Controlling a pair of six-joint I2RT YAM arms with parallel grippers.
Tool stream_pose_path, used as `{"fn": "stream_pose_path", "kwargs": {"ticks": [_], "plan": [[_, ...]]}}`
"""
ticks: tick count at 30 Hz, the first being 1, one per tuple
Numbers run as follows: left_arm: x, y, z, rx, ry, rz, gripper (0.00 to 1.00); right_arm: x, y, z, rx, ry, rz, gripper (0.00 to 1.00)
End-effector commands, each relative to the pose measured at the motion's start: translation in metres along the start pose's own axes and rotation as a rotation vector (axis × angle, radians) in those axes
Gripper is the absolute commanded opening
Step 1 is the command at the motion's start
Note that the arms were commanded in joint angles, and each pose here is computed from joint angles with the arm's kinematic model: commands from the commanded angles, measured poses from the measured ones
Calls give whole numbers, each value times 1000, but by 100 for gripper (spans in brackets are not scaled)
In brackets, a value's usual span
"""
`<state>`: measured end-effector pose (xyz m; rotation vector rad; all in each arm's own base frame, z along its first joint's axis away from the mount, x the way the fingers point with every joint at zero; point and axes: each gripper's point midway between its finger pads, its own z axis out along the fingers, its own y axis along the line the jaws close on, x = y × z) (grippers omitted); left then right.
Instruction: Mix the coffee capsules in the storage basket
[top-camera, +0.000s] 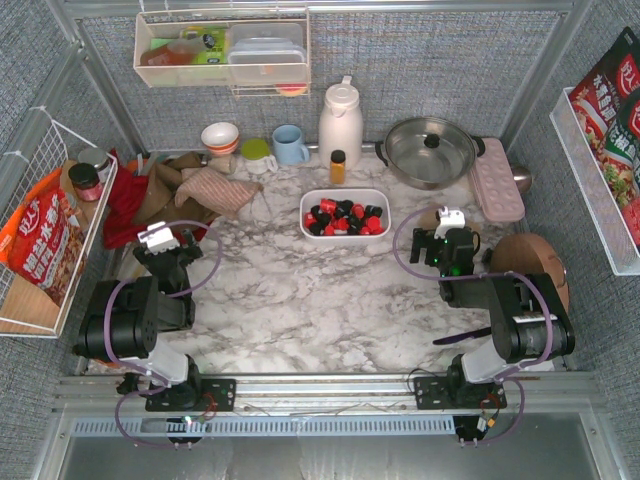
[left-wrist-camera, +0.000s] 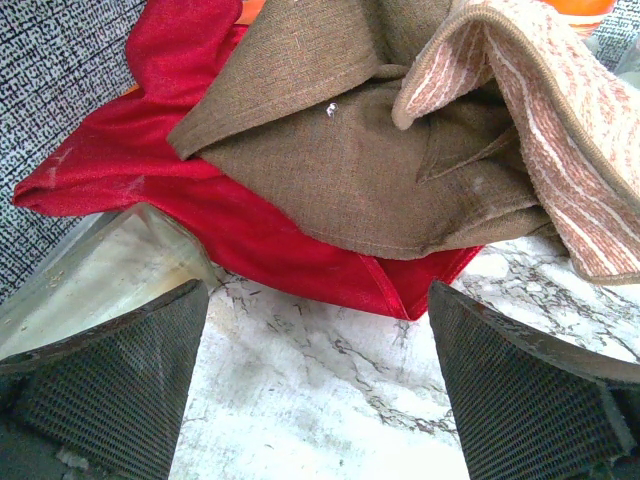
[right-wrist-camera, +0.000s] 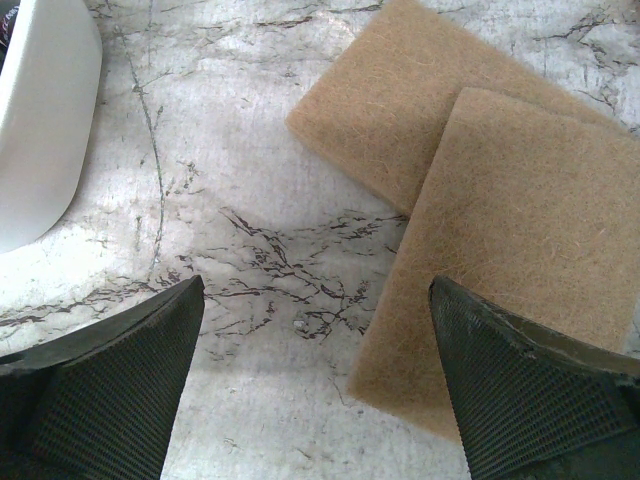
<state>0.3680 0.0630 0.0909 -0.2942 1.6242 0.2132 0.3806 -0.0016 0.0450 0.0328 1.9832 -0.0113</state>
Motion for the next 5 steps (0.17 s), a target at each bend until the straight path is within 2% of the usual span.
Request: {"fn": "stream_pose_path", "kwargs": {"ticks": [1, 5], "plan": [[-4, -1, 1, 5, -17, -7, 99, -5, 0, 2, 5, -9, 2, 99], [-4, -1, 1, 5, -17, -7, 99, -5, 0, 2, 4, -6, 2, 99]]}}
